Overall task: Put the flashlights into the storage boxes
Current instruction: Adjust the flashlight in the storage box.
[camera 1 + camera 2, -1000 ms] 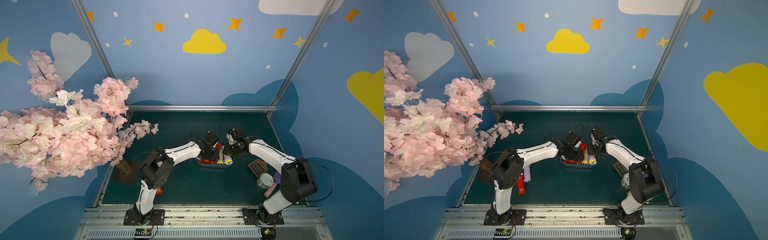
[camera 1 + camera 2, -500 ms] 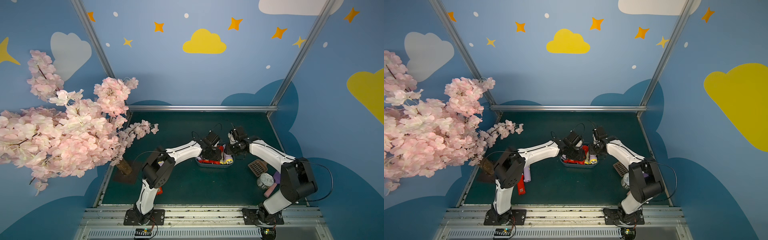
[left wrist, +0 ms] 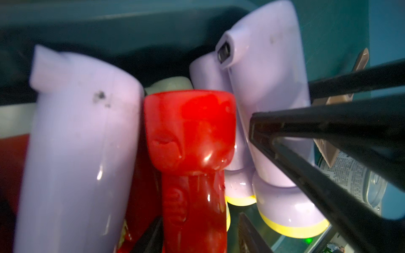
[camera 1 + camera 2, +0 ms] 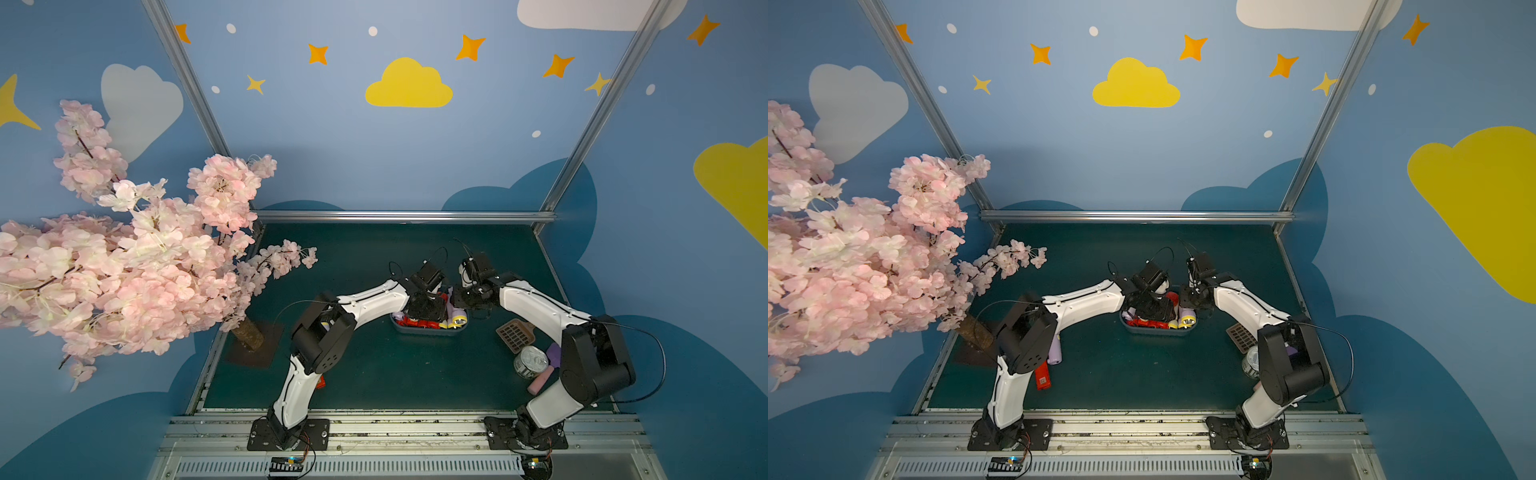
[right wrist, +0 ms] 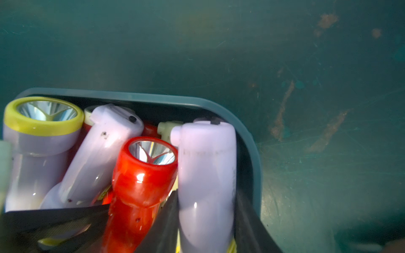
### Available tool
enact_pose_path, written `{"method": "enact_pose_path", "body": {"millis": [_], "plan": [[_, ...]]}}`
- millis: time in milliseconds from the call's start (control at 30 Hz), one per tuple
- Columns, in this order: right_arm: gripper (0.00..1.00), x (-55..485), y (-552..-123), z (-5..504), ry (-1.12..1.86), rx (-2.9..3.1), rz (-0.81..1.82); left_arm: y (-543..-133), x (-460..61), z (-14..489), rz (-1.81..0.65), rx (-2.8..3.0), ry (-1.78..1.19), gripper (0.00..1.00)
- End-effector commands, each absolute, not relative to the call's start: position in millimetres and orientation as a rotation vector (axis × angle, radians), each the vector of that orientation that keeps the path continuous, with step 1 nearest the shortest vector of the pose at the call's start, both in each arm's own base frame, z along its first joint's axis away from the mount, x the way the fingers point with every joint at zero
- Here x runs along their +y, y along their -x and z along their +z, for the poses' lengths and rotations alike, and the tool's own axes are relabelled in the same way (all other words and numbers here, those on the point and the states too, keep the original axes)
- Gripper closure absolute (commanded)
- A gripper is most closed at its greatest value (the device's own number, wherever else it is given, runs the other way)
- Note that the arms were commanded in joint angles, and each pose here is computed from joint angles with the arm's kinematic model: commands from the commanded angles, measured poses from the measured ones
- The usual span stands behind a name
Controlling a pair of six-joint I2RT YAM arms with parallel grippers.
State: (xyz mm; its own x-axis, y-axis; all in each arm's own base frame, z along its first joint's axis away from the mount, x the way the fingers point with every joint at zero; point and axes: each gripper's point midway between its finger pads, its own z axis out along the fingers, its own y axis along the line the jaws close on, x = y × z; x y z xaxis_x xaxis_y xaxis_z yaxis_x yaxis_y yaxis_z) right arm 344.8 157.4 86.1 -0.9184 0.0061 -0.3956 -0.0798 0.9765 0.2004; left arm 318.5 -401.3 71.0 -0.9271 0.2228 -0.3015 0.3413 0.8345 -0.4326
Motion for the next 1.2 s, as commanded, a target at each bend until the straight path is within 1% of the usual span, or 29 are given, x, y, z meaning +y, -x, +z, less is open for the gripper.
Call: {"method": "enact_pose_path", "body": {"millis": [0, 67, 267, 400, 733, 833, 900, 967, 1067, 1167], "plan": [[0.55, 125, -320, 73, 0.029, 2.807, 0.131, -311, -390, 54, -0.636, 2.857, -0.422, 0.45], [0.50, 123, -319, 77, 0.029, 2.796, 0.124, -312, -387, 54, -0.621, 2.854, -0.419, 0.45], [0.48, 119, -316, 86, 0.023, 2.772, 0.109, -312, -389, 56, -0.635, 2.849, -0.418, 0.45], [0.42, 119, -313, 94, 0.027, 2.753, 0.122, -313, -391, 61, -0.646, 2.839, -0.419, 0.45], [0.40, 118, -309, 117, 0.033, 2.695, 0.156, -311, -404, 68, -0.678, 2.834, -0.443, 0.44], [0.32, 118, -306, 121, 0.044, 2.679, 0.167, -311, -402, 72, -0.652, 2.823, -0.450, 0.38], [0.26, 119, -305, 125, 0.049, 2.656, 0.182, -312, -397, 77, -0.627, 2.812, -0.445, 0.26], [0.23, 121, -305, 130, 0.057, 2.635, 0.205, -312, -394, 83, -0.612, 2.792, -0.444, 0.14], [0.22, 124, -305, 135, 0.064, 2.618, 0.222, -312, -387, 93, -0.589, 2.764, -0.437, 0.01], [0.22, 125, -304, 137, 0.073, 2.616, 0.230, -312, -385, 102, -0.583, 2.747, -0.449, 0.01]]}}
